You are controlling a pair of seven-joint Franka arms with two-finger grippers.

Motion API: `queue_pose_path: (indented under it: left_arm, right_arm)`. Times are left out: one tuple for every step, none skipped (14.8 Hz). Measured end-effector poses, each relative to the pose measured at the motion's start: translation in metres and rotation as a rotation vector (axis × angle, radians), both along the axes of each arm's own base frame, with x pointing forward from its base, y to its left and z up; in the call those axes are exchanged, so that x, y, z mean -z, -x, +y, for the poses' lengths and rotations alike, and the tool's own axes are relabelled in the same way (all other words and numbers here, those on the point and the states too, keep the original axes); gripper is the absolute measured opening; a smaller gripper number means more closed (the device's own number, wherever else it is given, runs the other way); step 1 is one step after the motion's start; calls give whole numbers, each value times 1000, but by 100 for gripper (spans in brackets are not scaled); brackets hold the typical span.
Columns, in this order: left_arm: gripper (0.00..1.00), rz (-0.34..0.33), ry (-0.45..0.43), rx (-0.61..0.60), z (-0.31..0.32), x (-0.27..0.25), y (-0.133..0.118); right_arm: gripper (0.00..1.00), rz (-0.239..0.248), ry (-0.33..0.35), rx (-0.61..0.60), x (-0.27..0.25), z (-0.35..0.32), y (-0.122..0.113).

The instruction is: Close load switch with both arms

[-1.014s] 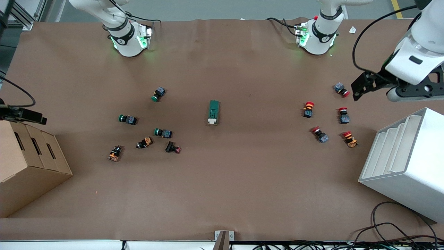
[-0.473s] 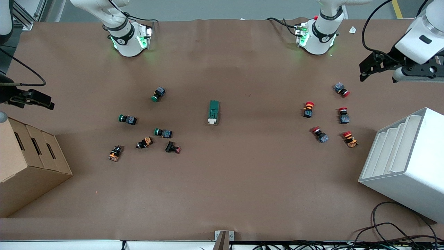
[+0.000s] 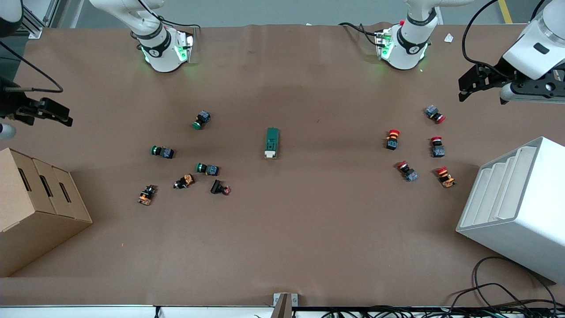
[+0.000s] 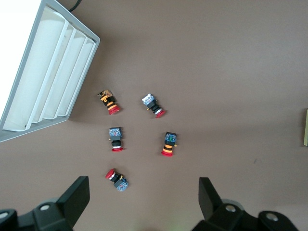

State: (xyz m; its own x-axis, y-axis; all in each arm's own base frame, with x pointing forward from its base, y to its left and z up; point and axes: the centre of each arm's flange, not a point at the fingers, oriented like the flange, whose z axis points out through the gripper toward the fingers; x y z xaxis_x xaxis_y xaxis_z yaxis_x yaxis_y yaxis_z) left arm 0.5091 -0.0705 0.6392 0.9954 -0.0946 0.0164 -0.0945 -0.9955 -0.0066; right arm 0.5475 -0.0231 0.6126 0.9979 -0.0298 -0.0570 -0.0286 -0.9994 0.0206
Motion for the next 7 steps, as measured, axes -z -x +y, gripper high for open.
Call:
queue_pose_path:
  left_arm:
    - [100,1,6,-6,4,0,-1]
    - [100,2,18,-10,6,0,-1]
    - [100,4,25,-13,8,0,-1]
    - [100,5,27,-14,8,1,-2]
    - [100,7,28,-13,8,2,-2]
    - [100,8,28,-13,7,2,-3]
    - [100,9,29,-13,7,3,-5]
  right_arm:
    - [100,-6,0,0,-4,0,3]
    - [100,-10,0,0,-6,0,6]
    - [100,-13,-1,-2,-9,1,8]
    - [100,-16,-1,-5,-11,2,10]
    - [100,-19,-1,-9,-14,5,12]
    - [100,-21,-1,-12,-17,6,15]
    - [100,-22,-1,-14,-20,7,17]
